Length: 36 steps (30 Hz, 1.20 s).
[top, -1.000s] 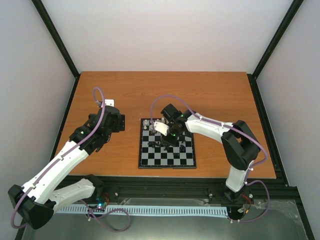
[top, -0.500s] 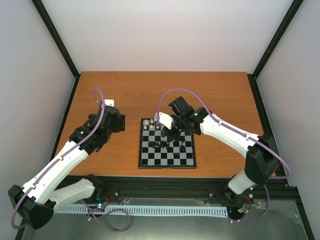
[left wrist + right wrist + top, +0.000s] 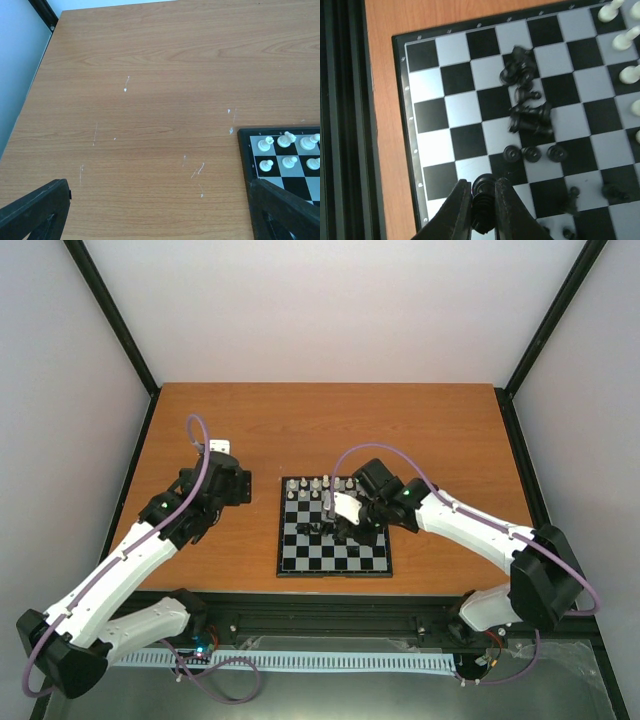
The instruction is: Set up the chess pieces on the board
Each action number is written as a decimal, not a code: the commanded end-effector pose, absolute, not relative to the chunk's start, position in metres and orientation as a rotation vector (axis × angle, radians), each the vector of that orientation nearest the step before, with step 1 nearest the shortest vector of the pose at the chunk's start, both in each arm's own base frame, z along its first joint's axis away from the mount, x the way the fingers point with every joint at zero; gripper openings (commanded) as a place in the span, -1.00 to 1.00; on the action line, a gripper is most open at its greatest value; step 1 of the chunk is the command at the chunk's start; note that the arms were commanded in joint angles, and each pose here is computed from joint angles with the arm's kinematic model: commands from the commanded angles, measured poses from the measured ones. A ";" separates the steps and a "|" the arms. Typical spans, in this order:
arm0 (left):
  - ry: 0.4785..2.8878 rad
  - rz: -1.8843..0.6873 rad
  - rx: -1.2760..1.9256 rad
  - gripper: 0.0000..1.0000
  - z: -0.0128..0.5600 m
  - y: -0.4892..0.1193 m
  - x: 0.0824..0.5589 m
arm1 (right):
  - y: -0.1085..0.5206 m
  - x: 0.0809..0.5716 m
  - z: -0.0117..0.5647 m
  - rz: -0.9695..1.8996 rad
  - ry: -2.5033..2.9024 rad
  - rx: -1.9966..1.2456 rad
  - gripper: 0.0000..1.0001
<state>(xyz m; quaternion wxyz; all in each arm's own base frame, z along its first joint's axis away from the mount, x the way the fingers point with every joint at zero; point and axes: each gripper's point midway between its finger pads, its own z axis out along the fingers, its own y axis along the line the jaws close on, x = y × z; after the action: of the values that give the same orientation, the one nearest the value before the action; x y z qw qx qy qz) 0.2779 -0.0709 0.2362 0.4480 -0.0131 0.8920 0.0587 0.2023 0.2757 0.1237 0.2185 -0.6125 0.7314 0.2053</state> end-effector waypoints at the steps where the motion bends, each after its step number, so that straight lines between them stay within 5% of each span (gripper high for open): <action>1: 2.178 0.120 -0.024 1.00 0.246 -0.070 0.276 | 0.275 0.192 0.119 0.615 1.962 -1.724 -0.94; 36: 2.211 0.151 0.018 1.00 0.234 -0.071 0.277 | 0.317 0.154 0.066 0.576 1.910 -2.011 -0.94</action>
<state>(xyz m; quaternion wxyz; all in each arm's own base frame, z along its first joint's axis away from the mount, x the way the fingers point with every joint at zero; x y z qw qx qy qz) 0.2760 -0.0741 0.2314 0.4441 0.0035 0.8943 0.0535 0.1485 0.3049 0.0612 0.1360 -0.6952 0.6748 0.2070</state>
